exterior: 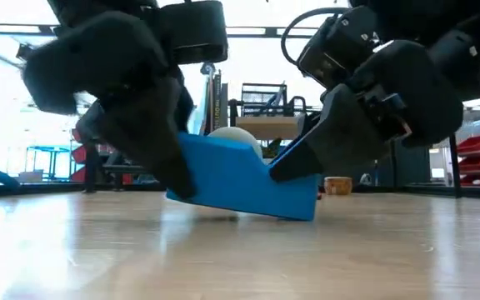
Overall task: Stock shelves
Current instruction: Put the blue tape dispenser on the shelf
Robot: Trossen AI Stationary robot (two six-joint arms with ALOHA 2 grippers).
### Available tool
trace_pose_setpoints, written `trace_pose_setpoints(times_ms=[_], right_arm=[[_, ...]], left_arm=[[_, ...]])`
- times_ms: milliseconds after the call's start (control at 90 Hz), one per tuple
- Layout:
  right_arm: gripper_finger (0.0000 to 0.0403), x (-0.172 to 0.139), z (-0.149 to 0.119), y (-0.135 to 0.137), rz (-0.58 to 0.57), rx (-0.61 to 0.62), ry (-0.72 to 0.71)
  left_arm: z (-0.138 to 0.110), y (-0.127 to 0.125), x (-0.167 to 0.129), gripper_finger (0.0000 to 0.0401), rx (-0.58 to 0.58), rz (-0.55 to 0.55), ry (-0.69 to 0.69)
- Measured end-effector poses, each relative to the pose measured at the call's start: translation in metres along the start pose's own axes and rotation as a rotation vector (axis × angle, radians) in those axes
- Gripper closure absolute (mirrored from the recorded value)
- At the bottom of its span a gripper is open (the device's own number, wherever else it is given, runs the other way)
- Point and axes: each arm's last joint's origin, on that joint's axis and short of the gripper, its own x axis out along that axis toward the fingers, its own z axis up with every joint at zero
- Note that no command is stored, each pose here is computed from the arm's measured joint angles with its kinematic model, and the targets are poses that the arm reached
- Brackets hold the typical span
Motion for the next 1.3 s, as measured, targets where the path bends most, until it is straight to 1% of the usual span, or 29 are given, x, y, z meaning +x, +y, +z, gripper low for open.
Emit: trace_pose_setpoints(times_ms=[44, 100, 189, 267, 311, 389, 444, 489, 556, 656, 722, 811, 878, 967, 1078, 1156, 1244, 1300], right_arm=[[0.0232, -0.002, 0.0, -0.001, -0.008, 0.021, 0.015], [0.0232, -0.006, 0.002, -0.002, -0.019, 0.042, 0.04], [0.0232, -0.02, 0.005, -0.004, -0.034, 0.072, 0.099], [0.0232, -0.038, 0.014, -0.005, -0.051, 0.1, 0.136], [0.0232, -0.051, 0.021, -0.005, -0.066, 0.119, 0.142], [0.0232, -0.078, 0.034, -0.007, -0.087, 0.156, 0.137], [0.0232, -0.101, 0.042, -0.009, -0.113, 0.194, 0.127], [0.0232, -0.119, 0.05, -0.011, -0.128, 0.229, 0.092], [0.0232, -0.15, 0.063, -0.017, -0.166, 0.289, -0.004], [0.0232, -0.194, 0.077, -0.031, -0.265, 0.369, -0.173], [0.0232, -0.222, 0.084, -0.043, -0.36, 0.419, -0.303], [0.0232, -0.256, 0.087, -0.063, -0.522, 0.496, -0.459], [0.0232, -0.277, 0.085, -0.078, -0.632, 0.528, -0.521], [0.0232, -0.298, 0.08, -0.095, -0.748, 0.564, -0.575], [0.0232, -0.32, 0.075, -0.112, -0.866, 0.623, -0.569], [0.0232, -0.332, 0.074, -0.121, -0.928, 0.685, -0.519], [0.0232, -0.336, 0.076, -0.129, -0.936, 0.762, -0.419], [0.0232, -0.331, 0.077, -0.134, -0.919, 0.793, -0.318]], left_arm=[[0.002, 0.001, -0.005, 0.013, 0.013, 0.002, 0.05], [0.003, 0.003, -0.013, 0.0123, 0.02, 0.031, 0.109], [0.007, 0.007, -0.025, 0.0118, 0.021, 0.106, 0.154], [0.009, 0.008, -0.032, 0.0117, 0.023, 0.191, 0.134], [0.011, 0.007, -0.034, 0.0117, 0.029, 0.231, 0.1], [0.013, 0.005, -0.034, 0.0117, 0.024, 0.267, 0.044], [0.015, 0.003, -0.032, 0.0117, 0.004, 0.268, -0.001], [0.016, 0.002, -0.03, 0.0117, -0.018, 0.267, -0.041], [0.018, 0.001, -0.026, 0.0117, -0.042, 0.254, -0.092], [0.02, -0.003, -0.019, 0.0117, -0.075, 0.211, -0.177], [0.02, -0.006, -0.014, 0.0117, -0.09, 0.185, -0.223], [0.02, -0.007, -0.009, 0.0117, -0.121, 0.156, -0.282], [0.021, -0.008, -0.007, 0.0117, -0.153, 0.132, -0.331], [0.023, -0.009, -0.005, 0.0117, -0.183, 0.107, -0.38], [0.024, -0.009, -0.003, 0.0117, -0.206, 0.09, -0.415], [0.025, -0.009, -0.003, 0.0117, -0.211, 0.087, -0.423], [0.026, -0.009, -0.003, 0.0117, -0.211, 0.089, -0.423], [0.025, -0.009, -0.003, 0.0117, -0.211, 0.089, -0.422]])
